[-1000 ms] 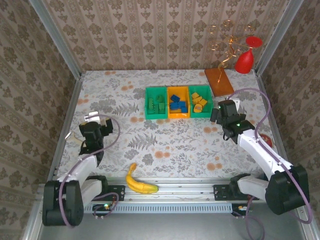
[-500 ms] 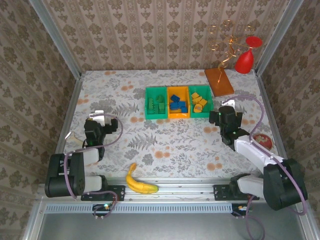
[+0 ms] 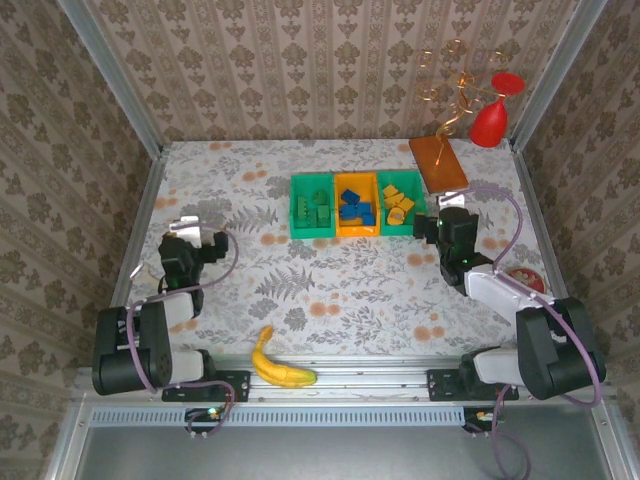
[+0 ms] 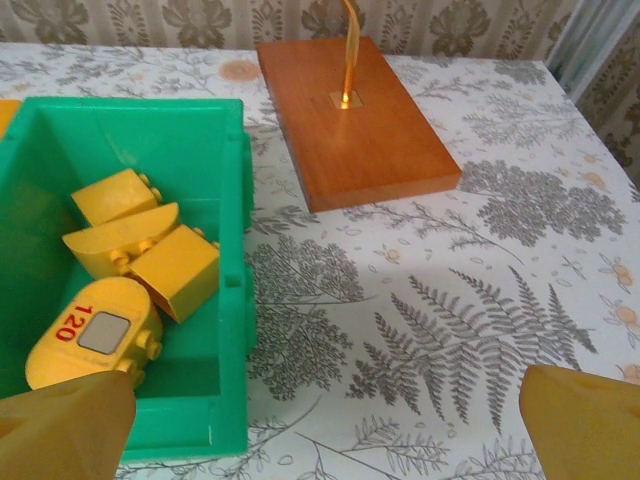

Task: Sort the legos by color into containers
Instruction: Reset both arms

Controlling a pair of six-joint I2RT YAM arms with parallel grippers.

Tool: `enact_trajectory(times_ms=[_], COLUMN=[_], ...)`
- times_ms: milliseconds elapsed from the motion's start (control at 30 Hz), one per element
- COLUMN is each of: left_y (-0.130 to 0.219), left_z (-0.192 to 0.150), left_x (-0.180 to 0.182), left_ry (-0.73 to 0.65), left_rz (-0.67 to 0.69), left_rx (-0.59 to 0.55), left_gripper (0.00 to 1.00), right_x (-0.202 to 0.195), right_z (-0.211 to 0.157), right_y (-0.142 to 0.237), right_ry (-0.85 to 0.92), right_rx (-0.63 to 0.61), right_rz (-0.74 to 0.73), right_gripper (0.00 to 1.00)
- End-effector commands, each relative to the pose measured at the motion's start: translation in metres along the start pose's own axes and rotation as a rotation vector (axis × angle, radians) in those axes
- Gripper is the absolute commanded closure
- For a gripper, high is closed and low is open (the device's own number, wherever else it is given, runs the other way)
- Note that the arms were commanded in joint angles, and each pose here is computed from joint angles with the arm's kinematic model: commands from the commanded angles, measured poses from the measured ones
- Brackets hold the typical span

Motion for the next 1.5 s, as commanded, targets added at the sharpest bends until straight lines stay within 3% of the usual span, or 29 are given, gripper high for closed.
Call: enact_trajectory(times_ms=[0, 167, 333, 733, 867, 1067, 1467], left_y=[-0.004, -0.017, -0.027, -0.032, -0.032, -0.032, -0.032], left_z=[0.010, -0.010, -0.013, -0.014, -0.014, -0.014, -0.014], left_x=[-0.012, -0.022, -0.037, -0.030, -0.030, -0.031, -0.030], left_ry=[0.016, 0.005, -0.028, -0.039, -0.040, -0.041, -0.041], left_rz=[-0.090, -0.149, -0.260, -0.155, -0.155, -0.156, -0.155], left_rx=[-0.090, -0.081, -0.001, 0.023, 0.022, 0.023, 0.024], left_gripper=[0.00, 0.00, 0.00, 0.00, 0.00, 0.00, 0.00], right_x=[0.005, 0.007, 0.007, -0.007, -0.017, -0.008, -0.008], right_z=[0.000, -0.004, -0.006, -0.029, -0.036, -0.035, -0.034], right_y=[-0.003, -0.002, -0.003, -0.018, -0.032, -0.033, -0.032], right_ry=[0.031, 0.048, 0.054, -0.018, -0.063, -0.066, -0.064], right_rx=[-0.036, -0.069, -0.106, -0.157, -0.087, -0.083, -0.086], right_rz=[0.044, 0.081, 0.100, 0.102, 0.062, 0.189, 0.186], right_gripper=[0.00, 0.00, 0.00, 0.00, 0.00, 0.00, 0.00])
Point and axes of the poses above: each hand's point on the last joint's axis, 136 mm out from that joint toward the fingers, its own y axis back along the fingers, its own x axis along the line the jaws close on, z = x × y, the point moved 1 cm from there along y, back along the fingers
